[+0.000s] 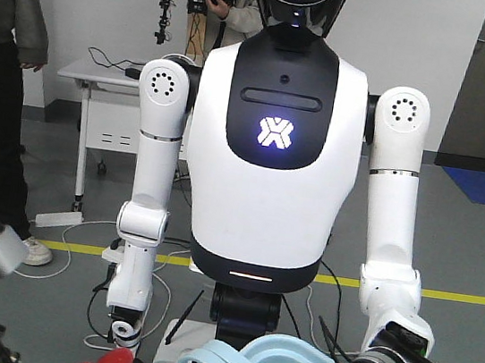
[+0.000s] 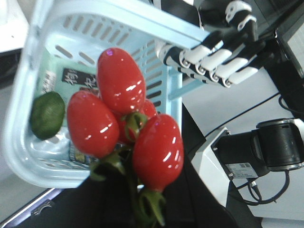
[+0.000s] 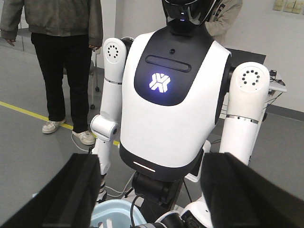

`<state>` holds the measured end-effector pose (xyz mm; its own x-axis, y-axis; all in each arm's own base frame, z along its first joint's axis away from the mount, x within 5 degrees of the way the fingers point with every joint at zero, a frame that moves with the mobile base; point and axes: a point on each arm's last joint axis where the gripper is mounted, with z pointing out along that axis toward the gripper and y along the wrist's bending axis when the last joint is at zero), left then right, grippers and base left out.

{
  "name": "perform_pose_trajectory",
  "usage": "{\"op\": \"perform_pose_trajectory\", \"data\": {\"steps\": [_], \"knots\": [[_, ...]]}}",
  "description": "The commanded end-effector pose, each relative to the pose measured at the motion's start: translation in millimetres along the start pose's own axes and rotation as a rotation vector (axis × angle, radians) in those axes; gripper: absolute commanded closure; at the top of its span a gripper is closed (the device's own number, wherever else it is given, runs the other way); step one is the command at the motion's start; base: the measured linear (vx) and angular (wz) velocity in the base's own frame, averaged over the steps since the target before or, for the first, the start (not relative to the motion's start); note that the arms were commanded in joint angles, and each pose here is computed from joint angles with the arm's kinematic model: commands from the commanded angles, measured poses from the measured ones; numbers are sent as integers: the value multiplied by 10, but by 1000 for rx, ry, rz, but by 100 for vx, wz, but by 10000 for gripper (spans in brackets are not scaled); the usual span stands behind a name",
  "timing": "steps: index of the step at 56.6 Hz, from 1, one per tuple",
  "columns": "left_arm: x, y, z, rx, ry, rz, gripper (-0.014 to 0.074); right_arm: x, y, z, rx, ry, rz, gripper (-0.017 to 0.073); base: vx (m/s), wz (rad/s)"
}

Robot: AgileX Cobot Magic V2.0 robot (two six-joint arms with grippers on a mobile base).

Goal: Pick snacks and fruit into basket
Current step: 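Lower the strawberry cluster into the basket and open the left gripper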

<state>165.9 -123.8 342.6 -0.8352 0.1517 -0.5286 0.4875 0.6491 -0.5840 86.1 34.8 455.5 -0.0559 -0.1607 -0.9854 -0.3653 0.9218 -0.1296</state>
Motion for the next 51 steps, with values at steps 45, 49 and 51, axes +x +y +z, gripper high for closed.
{"op": "perform_pose_trajectory", "data": {"steps": [45,49,51], "knots": [[-236,75,960,94,52,-215,54,-111,-38,-22,23,-77,-24,64,0,0],[-243,70,951,97,48,-215,-18,-110,-38,-22,24,-76,-24,64,0,0],[-243,62,937,98,44,-197,-36,-109,-39,-22,25,-74,-23,64,0,0]]}}
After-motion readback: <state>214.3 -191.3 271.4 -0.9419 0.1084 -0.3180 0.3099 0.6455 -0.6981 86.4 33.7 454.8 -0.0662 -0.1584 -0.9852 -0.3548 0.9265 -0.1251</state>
